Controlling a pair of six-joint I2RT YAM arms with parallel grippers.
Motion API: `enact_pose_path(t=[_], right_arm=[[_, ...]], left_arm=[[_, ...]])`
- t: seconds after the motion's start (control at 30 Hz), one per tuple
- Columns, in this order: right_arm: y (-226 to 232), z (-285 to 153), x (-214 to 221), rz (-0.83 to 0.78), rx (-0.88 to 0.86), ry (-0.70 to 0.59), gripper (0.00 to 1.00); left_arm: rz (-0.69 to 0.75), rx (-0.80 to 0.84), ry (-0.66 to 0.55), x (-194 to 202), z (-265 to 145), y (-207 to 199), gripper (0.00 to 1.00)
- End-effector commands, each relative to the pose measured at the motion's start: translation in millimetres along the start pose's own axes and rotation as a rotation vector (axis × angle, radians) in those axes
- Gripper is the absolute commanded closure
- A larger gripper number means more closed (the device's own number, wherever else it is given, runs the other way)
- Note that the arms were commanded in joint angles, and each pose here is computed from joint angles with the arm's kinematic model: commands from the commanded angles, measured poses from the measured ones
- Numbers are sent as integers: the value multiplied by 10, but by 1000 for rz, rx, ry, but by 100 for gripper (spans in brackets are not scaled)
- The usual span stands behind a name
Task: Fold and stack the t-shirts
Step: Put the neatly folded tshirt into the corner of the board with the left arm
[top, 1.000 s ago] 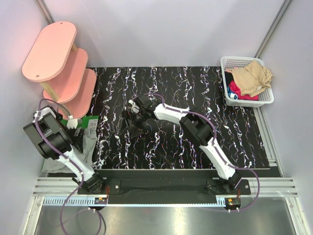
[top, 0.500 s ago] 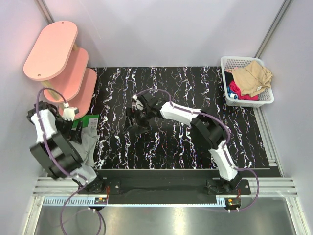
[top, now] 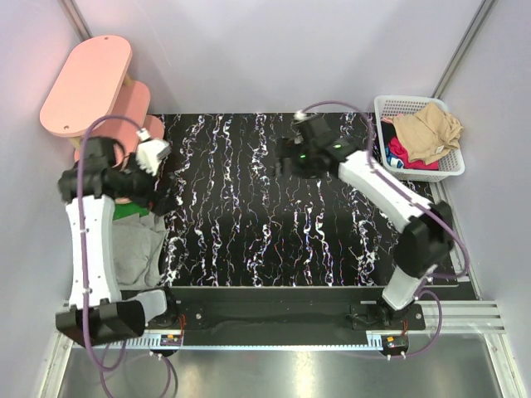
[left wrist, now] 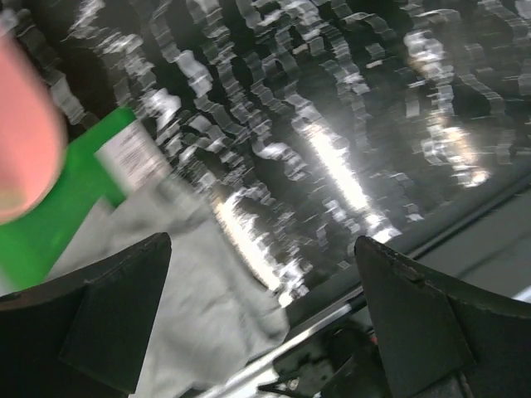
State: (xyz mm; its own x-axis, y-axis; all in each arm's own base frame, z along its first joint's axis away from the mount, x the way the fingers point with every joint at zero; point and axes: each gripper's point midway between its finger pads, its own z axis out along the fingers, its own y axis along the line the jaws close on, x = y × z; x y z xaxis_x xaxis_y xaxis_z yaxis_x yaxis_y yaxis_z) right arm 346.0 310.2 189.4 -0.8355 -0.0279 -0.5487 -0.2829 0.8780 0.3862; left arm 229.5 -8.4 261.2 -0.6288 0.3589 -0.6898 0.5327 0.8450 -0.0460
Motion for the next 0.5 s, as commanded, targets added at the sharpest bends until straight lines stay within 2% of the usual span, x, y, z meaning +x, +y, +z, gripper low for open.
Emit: enact_pose_path(t=[0.0, 0.1, 0.13, 0.17, 0.2, 0.23, 0.27, 0.47], right_arm=[[-509, -501, -114, 24, 158, -100, 0], [-565, -718, -106, 25, 189, -130, 0], [-590, -754, -82, 26, 202, -124, 0], [-599, -780, -86, 26, 209, -128, 0], [-603, -827, -92, 25, 210, -135, 0], [-612, -843, -77, 30, 214, -134, 0], [-622, -872, -86, 36, 218, -144, 0], [-600, -1063, -154, 39, 214, -183, 0]], left_arm=[[-66, 39, -35, -458, 234, -173, 1], [-41, 37, -50, -644, 385, -330, 11], [-47, 14, -56, -683, 422, -305, 19], [-56, -7, -48, -687, 443, -282, 19], [-55, -9, -43, -690, 463, -287, 17], [-60, -17, -44, -683, 471, -275, 6], [-61, -32, -44, -669, 460, -256, 1], [-31, -107, -81, -605, 360, -196, 1]])
